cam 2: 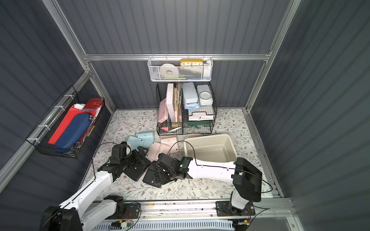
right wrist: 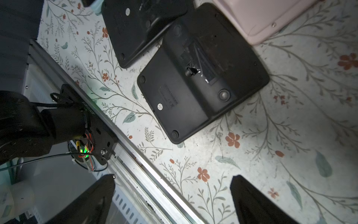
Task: Put the calculator in the storage box
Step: Pick up the calculator at the center of the board.
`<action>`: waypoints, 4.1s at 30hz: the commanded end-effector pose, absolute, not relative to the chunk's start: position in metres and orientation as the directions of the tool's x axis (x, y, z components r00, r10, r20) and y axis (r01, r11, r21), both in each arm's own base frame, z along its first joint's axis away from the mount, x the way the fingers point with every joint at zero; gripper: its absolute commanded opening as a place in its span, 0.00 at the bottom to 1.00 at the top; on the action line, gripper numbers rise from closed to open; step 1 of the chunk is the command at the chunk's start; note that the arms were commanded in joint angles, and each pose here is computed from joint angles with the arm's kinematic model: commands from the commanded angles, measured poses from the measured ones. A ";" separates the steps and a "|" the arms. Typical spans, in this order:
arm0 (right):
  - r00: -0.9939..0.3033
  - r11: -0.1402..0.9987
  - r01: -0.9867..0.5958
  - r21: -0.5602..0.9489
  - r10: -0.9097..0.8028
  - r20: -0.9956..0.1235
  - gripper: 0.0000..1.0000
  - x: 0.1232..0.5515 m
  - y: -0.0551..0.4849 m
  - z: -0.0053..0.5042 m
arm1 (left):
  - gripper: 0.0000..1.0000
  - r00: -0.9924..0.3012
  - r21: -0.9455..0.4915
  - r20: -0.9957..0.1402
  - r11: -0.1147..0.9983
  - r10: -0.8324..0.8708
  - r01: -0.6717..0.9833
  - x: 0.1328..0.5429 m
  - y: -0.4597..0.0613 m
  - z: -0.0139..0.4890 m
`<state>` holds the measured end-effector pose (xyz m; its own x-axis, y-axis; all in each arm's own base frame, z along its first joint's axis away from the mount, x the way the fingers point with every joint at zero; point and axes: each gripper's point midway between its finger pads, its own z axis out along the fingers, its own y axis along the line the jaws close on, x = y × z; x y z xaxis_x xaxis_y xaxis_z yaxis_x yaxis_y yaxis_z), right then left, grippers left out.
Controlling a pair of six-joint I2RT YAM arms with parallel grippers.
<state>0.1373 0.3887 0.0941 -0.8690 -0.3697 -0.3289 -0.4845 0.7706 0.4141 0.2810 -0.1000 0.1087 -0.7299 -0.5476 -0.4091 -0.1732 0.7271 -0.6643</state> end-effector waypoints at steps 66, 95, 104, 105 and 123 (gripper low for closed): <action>-0.912 0.520 -0.260 0.814 0.144 -0.384 0.19 0.247 0.353 0.221 | 0.99 -0.620 -0.647 -0.704 0.674 -0.347 0.357 0.241 -0.155 0.281; -0.993 0.359 -0.032 0.933 0.094 -0.070 0.22 0.284 0.273 0.303 | 0.99 -0.285 0.085 -0.924 0.862 0.256 0.499 0.182 -0.343 0.306; -0.994 0.371 0.035 0.928 0.107 -0.005 0.23 0.274 0.263 0.305 | 0.99 -0.281 0.384 -0.830 0.859 0.481 0.338 0.187 -0.350 0.270; -0.994 0.371 0.039 0.928 0.107 -0.001 0.22 0.273 0.262 0.305 | 0.99 -0.278 0.396 -0.824 0.853 0.493 0.340 0.187 -0.350 0.269; -0.991 0.369 0.090 0.925 0.126 0.046 0.24 0.261 0.250 0.309 | 0.88 -0.175 0.364 -0.828 0.748 0.533 0.555 0.217 -0.358 0.287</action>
<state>0.2797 0.2460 0.3044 -0.9834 0.1814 0.0100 0.0791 0.3781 0.9224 0.2052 -0.3562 0.2634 -0.2398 0.5510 -0.7993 0.5575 0.7522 0.3513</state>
